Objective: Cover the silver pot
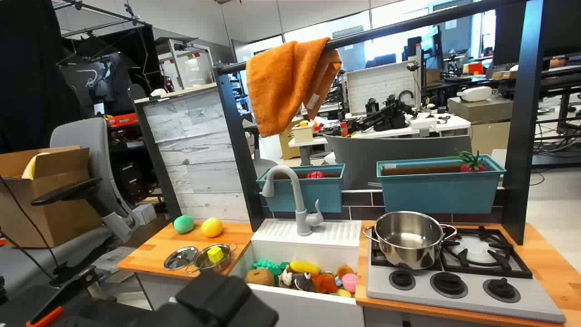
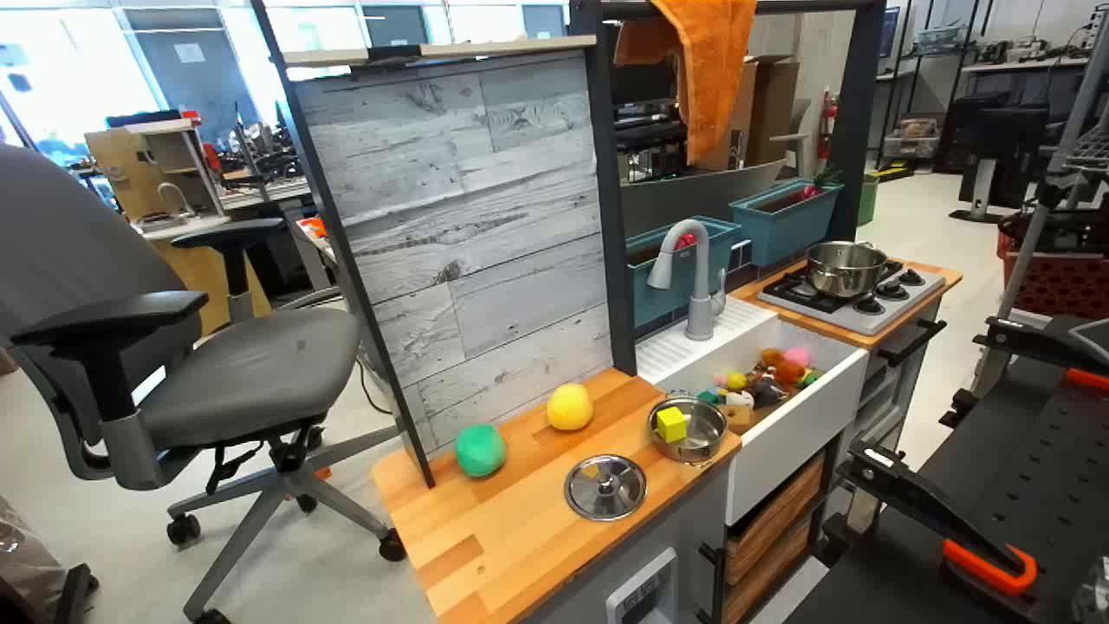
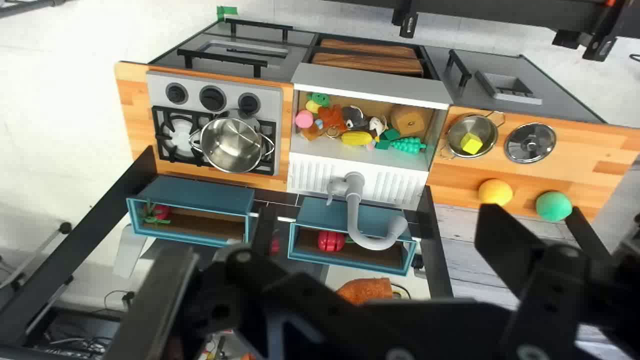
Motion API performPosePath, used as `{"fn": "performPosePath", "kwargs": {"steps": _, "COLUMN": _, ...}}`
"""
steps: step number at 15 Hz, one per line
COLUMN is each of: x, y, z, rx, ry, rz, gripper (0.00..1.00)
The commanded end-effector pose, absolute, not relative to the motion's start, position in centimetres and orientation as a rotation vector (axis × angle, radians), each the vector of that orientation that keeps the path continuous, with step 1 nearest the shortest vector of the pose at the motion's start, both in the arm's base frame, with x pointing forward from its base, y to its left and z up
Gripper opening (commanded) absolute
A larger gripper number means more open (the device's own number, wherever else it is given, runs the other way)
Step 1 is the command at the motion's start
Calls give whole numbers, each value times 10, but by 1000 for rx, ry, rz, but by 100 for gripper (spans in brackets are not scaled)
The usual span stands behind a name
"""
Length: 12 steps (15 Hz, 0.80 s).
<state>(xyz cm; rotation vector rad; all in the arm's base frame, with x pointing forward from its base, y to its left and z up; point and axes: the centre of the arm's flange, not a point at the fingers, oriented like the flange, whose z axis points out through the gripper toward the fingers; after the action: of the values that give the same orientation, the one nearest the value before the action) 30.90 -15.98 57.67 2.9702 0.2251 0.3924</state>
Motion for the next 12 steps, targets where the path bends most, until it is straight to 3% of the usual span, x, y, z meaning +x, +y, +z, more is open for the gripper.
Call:
{"fn": "performPosePath", "kwargs": {"steps": 1, "x": 309, "y": -160, "z": 577, "rx": 2970, "ry": 225, "rz": 394, "gripper": 100}}
{"fn": "performPosePath", "kwargs": {"steps": 12, "x": 320, "y": -161, "z": 573, "rx": 2982, "ry": 260, "rz": 412, "gripper": 100}}
